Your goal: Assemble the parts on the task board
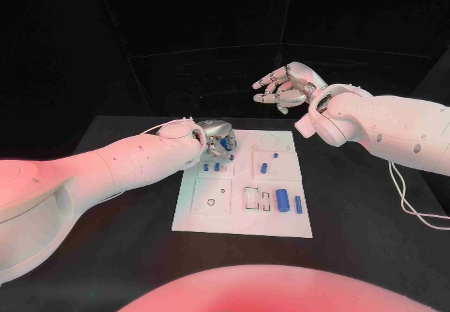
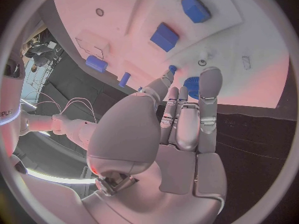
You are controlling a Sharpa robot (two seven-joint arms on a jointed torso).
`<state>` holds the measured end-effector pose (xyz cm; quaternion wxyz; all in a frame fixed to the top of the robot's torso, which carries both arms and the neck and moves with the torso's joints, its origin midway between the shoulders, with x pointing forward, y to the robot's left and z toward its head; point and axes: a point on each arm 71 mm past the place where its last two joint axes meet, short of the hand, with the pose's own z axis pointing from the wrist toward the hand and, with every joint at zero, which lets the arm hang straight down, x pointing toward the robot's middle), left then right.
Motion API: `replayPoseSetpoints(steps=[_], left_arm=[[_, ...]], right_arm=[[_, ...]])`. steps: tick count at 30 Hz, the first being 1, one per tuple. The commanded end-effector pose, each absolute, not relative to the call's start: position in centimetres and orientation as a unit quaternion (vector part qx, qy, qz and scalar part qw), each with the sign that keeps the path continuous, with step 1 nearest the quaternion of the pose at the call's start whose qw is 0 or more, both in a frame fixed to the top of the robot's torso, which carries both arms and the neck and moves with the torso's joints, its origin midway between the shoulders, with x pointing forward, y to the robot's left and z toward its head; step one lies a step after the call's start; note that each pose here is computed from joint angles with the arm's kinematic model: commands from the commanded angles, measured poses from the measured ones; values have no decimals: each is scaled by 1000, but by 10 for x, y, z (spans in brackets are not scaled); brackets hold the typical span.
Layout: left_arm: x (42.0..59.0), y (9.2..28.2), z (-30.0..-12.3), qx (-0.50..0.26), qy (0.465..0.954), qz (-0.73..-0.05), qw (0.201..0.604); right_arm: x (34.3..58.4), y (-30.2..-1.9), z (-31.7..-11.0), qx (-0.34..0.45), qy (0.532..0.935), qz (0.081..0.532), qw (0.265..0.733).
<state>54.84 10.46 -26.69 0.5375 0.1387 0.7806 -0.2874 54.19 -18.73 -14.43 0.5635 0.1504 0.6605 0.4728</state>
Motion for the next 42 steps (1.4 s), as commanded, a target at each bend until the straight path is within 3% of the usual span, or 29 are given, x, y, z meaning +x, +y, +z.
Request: replayPoseSetpoints(steps=[1, 42], left_arm=[[548, 104, -269, 158, 787, -278, 528], [543, 89, -281, 159, 792, -282, 518]], right_arm=[[542, -186, -143, 146, 661, 475, 563], [541, -181, -142, 143, 659, 479, 562]])
